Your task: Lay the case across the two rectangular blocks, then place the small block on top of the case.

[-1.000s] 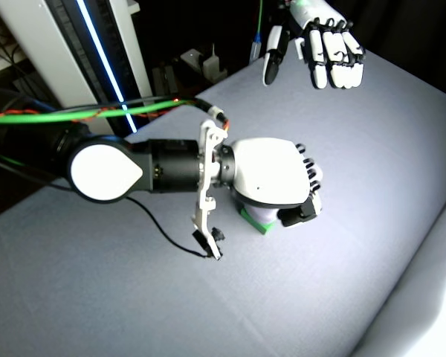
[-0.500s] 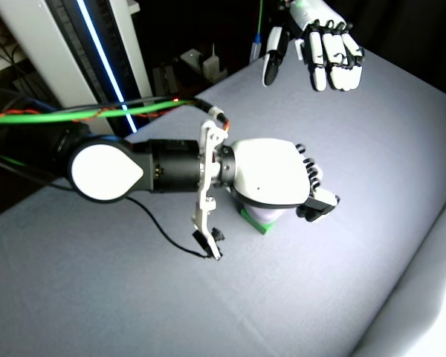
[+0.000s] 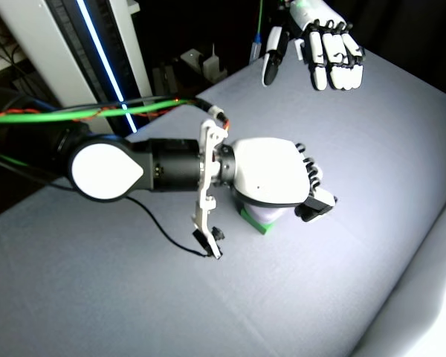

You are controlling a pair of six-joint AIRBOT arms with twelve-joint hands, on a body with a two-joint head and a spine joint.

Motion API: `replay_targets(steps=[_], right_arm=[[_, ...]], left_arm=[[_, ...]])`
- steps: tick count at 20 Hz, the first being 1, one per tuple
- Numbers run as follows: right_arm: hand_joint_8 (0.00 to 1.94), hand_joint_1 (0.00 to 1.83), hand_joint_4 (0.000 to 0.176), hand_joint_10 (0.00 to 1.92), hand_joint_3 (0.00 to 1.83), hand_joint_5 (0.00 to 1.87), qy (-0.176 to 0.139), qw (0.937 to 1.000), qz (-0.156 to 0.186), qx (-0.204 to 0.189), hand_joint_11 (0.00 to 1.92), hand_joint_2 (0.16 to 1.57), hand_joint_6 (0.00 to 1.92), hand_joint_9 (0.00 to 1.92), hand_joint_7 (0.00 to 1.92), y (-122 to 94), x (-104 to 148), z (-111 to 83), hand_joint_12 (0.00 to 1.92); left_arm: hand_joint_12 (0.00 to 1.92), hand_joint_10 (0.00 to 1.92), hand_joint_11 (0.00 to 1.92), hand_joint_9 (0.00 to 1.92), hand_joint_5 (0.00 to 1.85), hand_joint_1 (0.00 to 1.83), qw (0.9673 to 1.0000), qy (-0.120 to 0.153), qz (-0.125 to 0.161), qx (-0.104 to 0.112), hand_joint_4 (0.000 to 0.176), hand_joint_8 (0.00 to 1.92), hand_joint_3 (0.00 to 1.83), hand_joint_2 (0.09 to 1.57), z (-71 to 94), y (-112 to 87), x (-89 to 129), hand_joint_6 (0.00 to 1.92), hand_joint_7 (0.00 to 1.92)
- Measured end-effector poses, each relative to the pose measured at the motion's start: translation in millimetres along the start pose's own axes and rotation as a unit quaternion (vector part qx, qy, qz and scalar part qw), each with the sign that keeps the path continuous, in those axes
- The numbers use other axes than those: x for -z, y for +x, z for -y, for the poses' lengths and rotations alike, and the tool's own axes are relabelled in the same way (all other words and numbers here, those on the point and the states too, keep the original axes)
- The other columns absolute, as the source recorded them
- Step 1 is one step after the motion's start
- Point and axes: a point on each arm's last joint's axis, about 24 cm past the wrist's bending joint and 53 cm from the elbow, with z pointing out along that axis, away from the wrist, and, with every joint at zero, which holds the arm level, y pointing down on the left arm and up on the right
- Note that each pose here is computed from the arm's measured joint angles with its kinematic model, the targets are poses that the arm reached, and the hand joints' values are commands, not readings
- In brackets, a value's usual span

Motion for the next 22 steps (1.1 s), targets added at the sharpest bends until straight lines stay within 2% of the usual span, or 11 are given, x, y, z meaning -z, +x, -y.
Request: replay_targets(steps=[4,6,7,9,11,12,14,17,19,20,22], right_arm=[[0.0,0.78,0.137,0.06,0.0,0.16,-0.019,0.9991,0.027,-0.025,0.0,0.88,0.0,0.31,0.24,-19,16,-7.3,1.15],[0.01,0.77,0.127,0.02,0.0,0.14,-0.023,0.9975,0.054,-0.039,0.0,0.88,0.0,0.25,0.19,-40,39,-2.8,0.96],[0.0,0.78,0.088,0.01,0.0,0.14,-0.024,0.996,0.07,-0.05,0.0,0.9,0.0,0.24,0.19,-51,52,0.4,0.89],[0.0,0.8,0.11,0.01,0.0,0.13,-0.024,0.9907,0.105,-0.084,0.0,0.91,0.0,0.15,0.15,-62,84,11.2,0.55],[0.0,0.78,0.081,0.0,0.0,0.12,-0.017,0.986,0.117,-0.118,0.0,0.93,0.0,0.12,0.16,-53,117,23.0,0.37],[0.0,0.78,0.081,0.0,0.0,0.12,-0.014,0.9848,0.118,-0.127,0.0,0.93,0.0,0.12,0.16,-49,125,25.9,0.37],[0.01,0.76,0.086,0.02,0.0,0.12,-0.023,0.9794,0.136,-0.148,0.0,0.94,0.0,0.18,0.18,-48,142,24.6,0.48],[0.0,0.81,0.073,0.01,0.0,0.17,-0.031,0.9645,0.17,-0.2,0.0,0.94,0.0,0.24,0.24,-37,175,24.9,0.48],[0.0,0.9,0.028,0.01,0.01,0.21,-0.02,0.9572,0.176,-0.229,0.0,1.08,0.0,0.24,0.22,-19,190,29.9,0.6],[0.0,0.69,0.002,0.02,0.0,0.26,-0.018,0.9509,0.188,-0.245,0.02,1.21,0.0,0.39,0.33,-13,202,30.5,0.86],[0.0,0.54,0.001,0.02,0.0,0.24,-0.019,0.9426,0.215,-0.255,0.0,1.27,0.0,0.44,0.37,-16,226,29.3,1.02]], left_arm=[[0.66,0.0,0.0,0.26,0.33,0.87,1.0,0.0,0.005,0.002,0.025,0.0,0.0,0.9,-0.1,-2.6,0,0.0,0.24],[0.65,0.0,0.0,0.25,0.34,0.87,0.9999,0.003,0.014,0.005,0.018,0.01,0.0,0.9,2.8,-6.0,2,0.0,0.26],[0.67,0.0,0.0,0.26,0.34,0.9,0.9999,0.005,0.016,0.003,0.013,0.01,0.0,0.89,3.7,-8.1,2,0.0,0.27],[0.9,0.01,0.0,0.28,0.37,0.93,0.9994,0.009,0.032,0.007,0.0,0.0,0.0,0.89,6.2,-15.2,3,0.0,0.29],[0.74,0.0,0.0,0.27,0.31,0.88,0.9988,0.011,0.046,0.006,0.016,0.0,0.0,0.91,6.8,-25.0,6,0.0,0.25],[0.74,0.0,0.0,0.27,0.31,0.88,0.9986,0.011,0.051,0.008,0.016,0.0,0.0,0.91,6.5,-27.1,6,0.0,0.25],[0.77,0.0,0.0,0.23,0.22,0.81,0.998,0.016,0.06,0.012,0.083,0.0,0.0,0.92,8.6,-32.7,8,0.0,0.22],[0.82,0.0,0.0,0.16,0.11,0.85,0.9972,0.02,0.07,0.018,0.079,0.0,0.0,0.92,9.3,-37.8,12,0.0,0.13],[0.72,0.0,0.0,0.1,0.03,0.74,0.9961,0.016,0.082,0.029,0.109,0.0,0.01,0.95,4.9,-44.1,15,0.0,0.07],[0.77,0.0,0.0,0.09,0.01,0.51,0.9953,0.018,0.088,0.035,0.102,0.0,0.03,1.02,3.9,-48.0,17,0.0,0.06],[0.88,0.01,0.0,0.12,0.03,0.34,0.9947,0.026,0.091,0.041,0.116,0.01,0.03,1.06,6.4,-49.1,21,0.01,0.09]])
